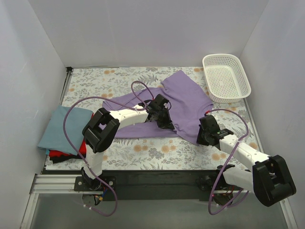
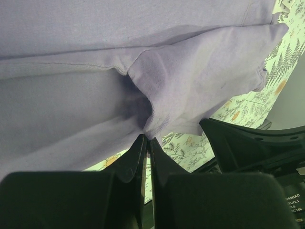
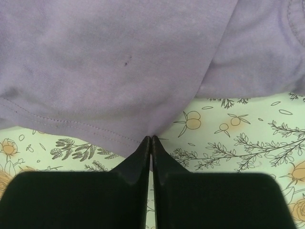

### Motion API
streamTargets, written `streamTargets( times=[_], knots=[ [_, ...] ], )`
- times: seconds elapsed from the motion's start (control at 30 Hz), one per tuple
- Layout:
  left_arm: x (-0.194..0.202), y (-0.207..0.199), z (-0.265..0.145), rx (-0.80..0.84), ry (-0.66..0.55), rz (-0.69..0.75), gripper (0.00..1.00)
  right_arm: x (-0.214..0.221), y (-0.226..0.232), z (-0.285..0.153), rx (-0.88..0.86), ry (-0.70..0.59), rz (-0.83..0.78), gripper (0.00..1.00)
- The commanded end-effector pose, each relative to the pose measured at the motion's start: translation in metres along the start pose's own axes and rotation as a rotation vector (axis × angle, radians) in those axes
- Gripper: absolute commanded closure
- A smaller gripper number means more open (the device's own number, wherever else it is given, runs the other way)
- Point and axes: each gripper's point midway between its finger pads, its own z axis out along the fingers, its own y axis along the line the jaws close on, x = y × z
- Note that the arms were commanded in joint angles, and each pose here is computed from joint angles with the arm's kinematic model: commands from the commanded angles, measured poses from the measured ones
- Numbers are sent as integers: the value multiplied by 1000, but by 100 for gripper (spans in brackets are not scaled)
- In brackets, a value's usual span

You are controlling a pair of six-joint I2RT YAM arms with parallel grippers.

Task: Fold and stack the t-shirts
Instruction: Fold the tshirt

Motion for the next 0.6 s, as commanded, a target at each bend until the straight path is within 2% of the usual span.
streamTargets(
  times=[0.0,0.07,0.33,0.57],
  knots=[
    [-9,-14,-4,41,-11,13,100,16,-7,0,27,52,-4,94],
    [-9,-15,-5,43,-11,17,100,13,-5,-3,23,49,-5,99],
    [-17,-23,-4,62,-29,49,100,-52,18,-26,2,-92,-37,99],
    [-42,-26,0,68,-70,49,100,-99,31,-23,21,-129,-63,99]
  ],
)
